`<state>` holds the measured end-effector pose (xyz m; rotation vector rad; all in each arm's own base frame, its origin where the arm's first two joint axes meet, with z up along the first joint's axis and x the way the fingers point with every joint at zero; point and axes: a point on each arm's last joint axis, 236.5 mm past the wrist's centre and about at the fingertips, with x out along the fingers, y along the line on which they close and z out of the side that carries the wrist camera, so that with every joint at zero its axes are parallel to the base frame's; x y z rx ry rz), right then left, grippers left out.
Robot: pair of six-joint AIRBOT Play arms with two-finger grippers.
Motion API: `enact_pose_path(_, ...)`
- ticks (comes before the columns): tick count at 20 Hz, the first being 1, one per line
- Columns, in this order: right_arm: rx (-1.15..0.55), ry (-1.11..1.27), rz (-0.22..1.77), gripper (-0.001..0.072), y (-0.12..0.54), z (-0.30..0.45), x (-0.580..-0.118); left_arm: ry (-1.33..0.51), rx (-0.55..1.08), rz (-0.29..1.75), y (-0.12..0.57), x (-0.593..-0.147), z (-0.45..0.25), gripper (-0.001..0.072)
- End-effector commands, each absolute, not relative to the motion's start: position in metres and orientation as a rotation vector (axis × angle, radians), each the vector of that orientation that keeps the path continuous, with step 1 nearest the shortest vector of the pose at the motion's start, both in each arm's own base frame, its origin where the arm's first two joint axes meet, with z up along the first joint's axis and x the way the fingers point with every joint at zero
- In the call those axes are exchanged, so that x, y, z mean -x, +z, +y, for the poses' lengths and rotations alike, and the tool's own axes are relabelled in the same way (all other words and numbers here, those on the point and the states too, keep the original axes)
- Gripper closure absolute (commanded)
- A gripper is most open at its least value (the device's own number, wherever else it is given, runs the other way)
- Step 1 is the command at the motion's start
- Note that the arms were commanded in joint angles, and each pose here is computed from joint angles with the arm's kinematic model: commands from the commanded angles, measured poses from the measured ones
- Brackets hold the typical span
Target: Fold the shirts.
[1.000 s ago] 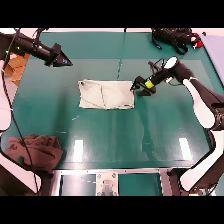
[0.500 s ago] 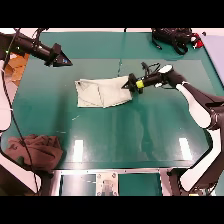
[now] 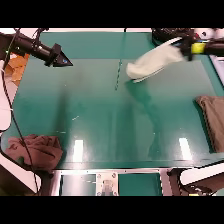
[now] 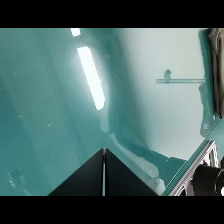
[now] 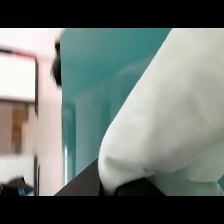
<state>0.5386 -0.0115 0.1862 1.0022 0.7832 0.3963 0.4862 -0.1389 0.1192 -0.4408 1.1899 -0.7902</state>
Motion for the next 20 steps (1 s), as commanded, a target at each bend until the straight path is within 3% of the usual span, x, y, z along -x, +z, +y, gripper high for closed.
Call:
enact_pose_path(1,-1.047,0.191,0.675,0.0692,0.209,-0.124,-0.505,-0.791,0.442,1.193,0.119,-0.485,-0.139,0.0687)
enact_pose_path(8,-1.044,-0.303,0.648,0.0693,0.192,-0.281,-0.401,-0.789,0.444,1.194,0.12,-0.486,-0.139,0.0687)
enact_pose_path(16,-1.075,-0.416,0.623,0.0693,0.194,-0.323,-0.345,-0.802,0.438,1.217,0.118,-0.479,-0.139,0.0687)
enact_pose_path(20,-1.078,-0.427,0.569,0.0693,0.202,-0.333,-0.345,-0.802,0.438,1.216,0.119,-0.48,-0.139,0.0687)
